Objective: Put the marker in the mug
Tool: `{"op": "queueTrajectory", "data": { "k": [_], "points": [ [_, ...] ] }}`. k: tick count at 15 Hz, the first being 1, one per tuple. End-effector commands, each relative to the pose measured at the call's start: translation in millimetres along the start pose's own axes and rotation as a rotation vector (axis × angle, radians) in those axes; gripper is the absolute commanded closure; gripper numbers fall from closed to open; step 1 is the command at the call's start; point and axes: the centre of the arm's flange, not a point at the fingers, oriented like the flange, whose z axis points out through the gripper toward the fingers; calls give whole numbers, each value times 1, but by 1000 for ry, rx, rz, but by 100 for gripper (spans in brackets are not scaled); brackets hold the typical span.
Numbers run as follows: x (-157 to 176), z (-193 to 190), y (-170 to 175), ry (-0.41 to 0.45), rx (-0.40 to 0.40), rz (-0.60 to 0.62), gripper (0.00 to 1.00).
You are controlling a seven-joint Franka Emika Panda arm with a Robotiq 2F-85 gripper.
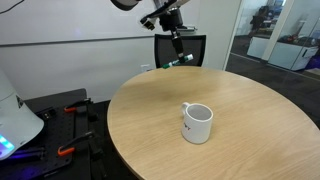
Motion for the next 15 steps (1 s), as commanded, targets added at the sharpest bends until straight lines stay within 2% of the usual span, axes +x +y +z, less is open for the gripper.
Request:
{"op": "queueTrajectory", "data": {
  "k": [1, 8, 15],
  "points": [
    [10, -1, 5, 131, -95, 125, 95],
    [22, 4, 8, 383, -290, 360, 95],
    [11, 31, 4, 549, -524, 633, 95]
  ]
}}
